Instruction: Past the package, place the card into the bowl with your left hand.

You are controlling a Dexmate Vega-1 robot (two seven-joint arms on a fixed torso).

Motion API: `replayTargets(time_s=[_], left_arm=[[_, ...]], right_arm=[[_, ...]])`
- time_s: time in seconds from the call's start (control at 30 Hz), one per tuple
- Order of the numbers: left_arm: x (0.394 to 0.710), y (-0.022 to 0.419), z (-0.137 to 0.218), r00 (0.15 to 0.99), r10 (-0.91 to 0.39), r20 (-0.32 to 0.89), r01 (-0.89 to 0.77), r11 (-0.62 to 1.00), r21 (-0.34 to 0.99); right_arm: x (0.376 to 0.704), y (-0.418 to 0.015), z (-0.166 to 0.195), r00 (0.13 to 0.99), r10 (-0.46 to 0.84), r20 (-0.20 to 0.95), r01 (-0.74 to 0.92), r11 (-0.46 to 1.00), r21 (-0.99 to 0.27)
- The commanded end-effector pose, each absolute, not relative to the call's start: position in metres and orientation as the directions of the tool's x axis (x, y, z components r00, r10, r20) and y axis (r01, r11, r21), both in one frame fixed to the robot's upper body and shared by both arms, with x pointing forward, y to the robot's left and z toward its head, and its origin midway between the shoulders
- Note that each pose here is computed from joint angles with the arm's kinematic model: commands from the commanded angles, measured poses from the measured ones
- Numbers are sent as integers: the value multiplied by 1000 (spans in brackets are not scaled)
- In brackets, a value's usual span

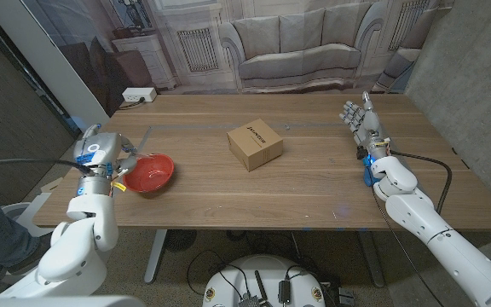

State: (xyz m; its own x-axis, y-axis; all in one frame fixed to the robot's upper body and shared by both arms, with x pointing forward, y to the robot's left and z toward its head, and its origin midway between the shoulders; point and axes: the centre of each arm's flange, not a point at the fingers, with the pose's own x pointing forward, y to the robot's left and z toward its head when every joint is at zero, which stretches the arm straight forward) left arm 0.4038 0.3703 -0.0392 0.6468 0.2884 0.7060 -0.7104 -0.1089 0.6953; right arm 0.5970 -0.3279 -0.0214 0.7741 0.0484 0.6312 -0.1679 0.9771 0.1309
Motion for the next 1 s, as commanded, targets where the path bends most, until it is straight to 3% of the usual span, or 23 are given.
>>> replayTargets(time_s=[0.03, 1.0], left_arm=[[408, 377, -49, 636, 313, 705, -702, -143, 697], [439, 378, -65, 656, 312, 687, -680, -150, 718]], right_arm=[[598, -330, -23, 777, 48, 627, -171, 976, 137], [597, -328, -20, 784, 50, 619, -159, 980, 123]])
